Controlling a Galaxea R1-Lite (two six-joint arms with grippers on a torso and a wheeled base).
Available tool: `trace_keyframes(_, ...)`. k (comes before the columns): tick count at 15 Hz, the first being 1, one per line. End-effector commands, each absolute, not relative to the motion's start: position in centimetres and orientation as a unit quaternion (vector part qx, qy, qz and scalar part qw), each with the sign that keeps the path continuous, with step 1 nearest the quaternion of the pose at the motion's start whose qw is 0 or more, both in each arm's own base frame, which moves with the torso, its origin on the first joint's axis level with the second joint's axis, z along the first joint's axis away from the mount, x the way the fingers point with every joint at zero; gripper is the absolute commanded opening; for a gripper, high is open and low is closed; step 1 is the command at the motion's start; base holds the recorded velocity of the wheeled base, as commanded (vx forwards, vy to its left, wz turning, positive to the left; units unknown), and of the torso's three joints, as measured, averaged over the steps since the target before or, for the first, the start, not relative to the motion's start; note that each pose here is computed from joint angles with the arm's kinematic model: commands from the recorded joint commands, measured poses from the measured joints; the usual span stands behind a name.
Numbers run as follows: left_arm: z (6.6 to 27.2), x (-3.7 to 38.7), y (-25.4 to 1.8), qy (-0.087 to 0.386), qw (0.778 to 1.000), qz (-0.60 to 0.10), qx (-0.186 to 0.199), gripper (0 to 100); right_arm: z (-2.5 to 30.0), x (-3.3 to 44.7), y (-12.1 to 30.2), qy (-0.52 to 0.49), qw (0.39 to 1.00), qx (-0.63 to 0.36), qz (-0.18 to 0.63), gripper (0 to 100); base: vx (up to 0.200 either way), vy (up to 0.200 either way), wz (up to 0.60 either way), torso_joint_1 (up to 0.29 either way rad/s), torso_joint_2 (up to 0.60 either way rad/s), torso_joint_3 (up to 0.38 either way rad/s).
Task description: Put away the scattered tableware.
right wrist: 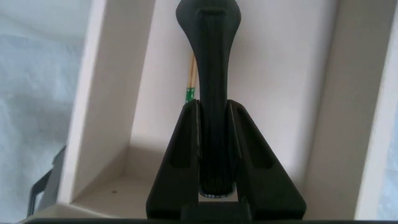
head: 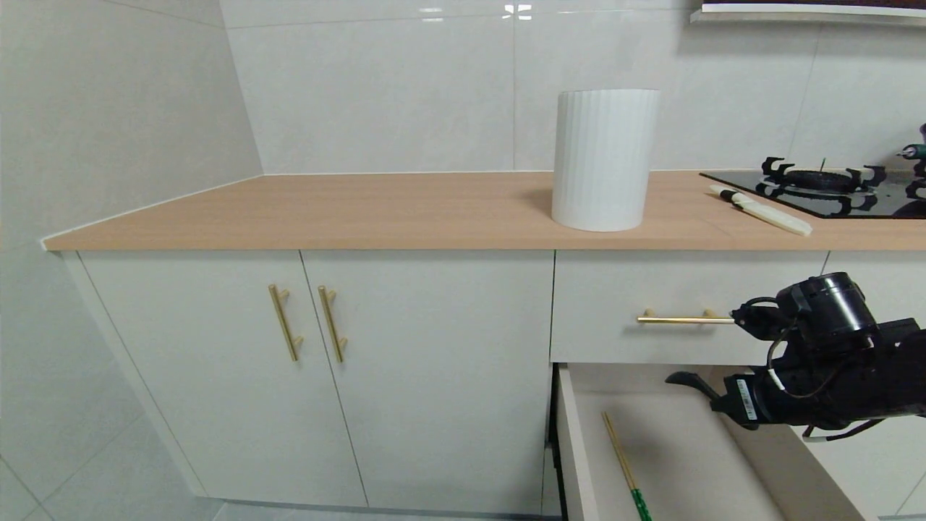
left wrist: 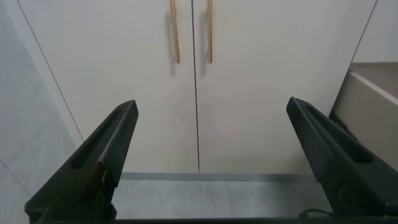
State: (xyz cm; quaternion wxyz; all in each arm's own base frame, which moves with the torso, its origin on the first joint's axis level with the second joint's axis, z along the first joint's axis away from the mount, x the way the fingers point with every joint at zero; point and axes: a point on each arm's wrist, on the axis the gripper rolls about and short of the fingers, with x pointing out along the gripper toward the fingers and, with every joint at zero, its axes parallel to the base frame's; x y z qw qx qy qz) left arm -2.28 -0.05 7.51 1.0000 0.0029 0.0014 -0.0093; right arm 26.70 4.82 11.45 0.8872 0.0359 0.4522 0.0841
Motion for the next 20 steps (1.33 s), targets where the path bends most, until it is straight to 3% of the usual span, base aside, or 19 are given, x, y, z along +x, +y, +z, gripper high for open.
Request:
trace_keyframes(1, 7.5, -2.3, -0.1, 0.002, 1.0, -0.009, 0.003, 100, 9.2, 27.9, 5.1, 0.48, 0.873, 0.033, 0.081, 0, 0.0, 0.0, 0.0, 0.0, 0.0, 0.0)
trace_keyframes(5, 7.5, -2.3, -0.1, 0.002, 1.0, -0.009, 0.003, 100, 3.9, 30.4, 5.5, 0.514, 0.854, 0.032, 0.07, 0, 0.0, 0.0, 0.0, 0.0, 0.0, 0.0)
trace_keyframes(10, 7.5, -2.3, -0.1, 0.002, 1.0, -0.009, 0.003, 100, -0.2, 31.6, 5.5, 0.543, 0.839, 0.009, 0.035, 0, 0.0, 0.0, 0.0, 0.0, 0.0, 0.0)
trace_keyframes(14, 7.5, -2.3, -0.1, 0.002, 1.0, -0.009, 0.003, 100, -2.8, 32.1, 5.6, 0.569, 0.822, -0.005, 0.022, 0, 0.0, 0.0, 0.0, 0.0, 0.0, 0.0)
trace_keyframes(20, 7.5, -2.3, -0.1, 0.002, 1.0, -0.009, 0.003, 100, -3.6, 32.1, 6.5, 0.572, 0.819, -0.048, -0.007, 0, 0.0, 0.0, 0.0, 0.0, 0.0, 0.0)
